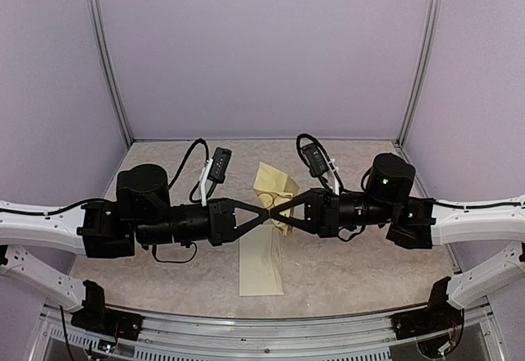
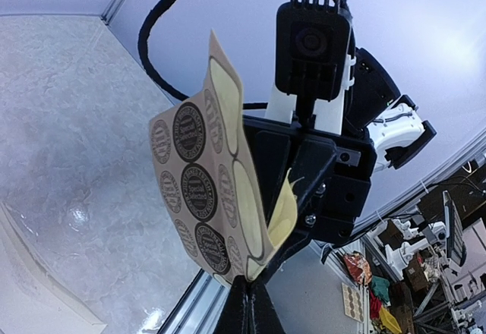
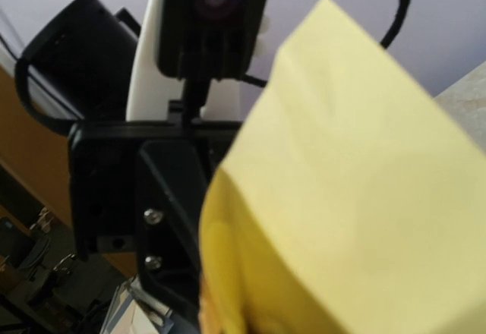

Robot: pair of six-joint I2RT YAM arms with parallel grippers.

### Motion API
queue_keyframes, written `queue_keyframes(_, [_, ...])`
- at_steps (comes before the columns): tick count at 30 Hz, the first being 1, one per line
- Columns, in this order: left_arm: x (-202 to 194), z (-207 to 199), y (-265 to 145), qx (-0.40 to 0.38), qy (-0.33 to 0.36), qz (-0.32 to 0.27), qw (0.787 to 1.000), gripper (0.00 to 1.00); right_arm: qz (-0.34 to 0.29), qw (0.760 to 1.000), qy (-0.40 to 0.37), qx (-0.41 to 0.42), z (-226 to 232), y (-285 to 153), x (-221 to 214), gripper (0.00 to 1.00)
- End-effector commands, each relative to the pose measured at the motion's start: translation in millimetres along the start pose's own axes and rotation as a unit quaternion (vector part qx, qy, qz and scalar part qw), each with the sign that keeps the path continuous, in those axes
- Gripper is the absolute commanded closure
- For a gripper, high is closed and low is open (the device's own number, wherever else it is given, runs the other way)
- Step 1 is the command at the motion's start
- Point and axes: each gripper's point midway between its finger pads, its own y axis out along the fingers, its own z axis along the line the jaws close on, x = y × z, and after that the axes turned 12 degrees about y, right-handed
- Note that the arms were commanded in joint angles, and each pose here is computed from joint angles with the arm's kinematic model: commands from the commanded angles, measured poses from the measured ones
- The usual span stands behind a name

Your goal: Place the letter into the envelope and seal it

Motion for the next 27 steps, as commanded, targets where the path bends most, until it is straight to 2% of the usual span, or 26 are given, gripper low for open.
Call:
queue_keyframes(1, [3,1,-5,0.007,-0.002,-0.006,1.000,1.00,-0.029,0.999,-0.008,-0.023,-5,-9,8,1.00])
queue_keyframes(11, [-3,18,-14,0.046,-0.003,0.003,0.999,1.00,-0.069,0.995,-0.002,-0.076,-17,-23,19,1.00])
queue_keyframes(16, [5,14,-15,0.040,-0.002,-0.008,0.999,0.99,-0.055,0.996,-0.004,-0.072,-17,-20,15,1.00])
queue_keyframes(23, [13,2,1,0.018,0.007,-0.009,1.000,0.67,-0.024,0.998,-0.007,-0.064,-20,-6,8,1.00])
queue_keyframes(27, [13,7,7,0.022,0.004,-0.009,1.000,0.58,-0.014,0.998,-0.009,-0.061,-20,-2,5,1.00])
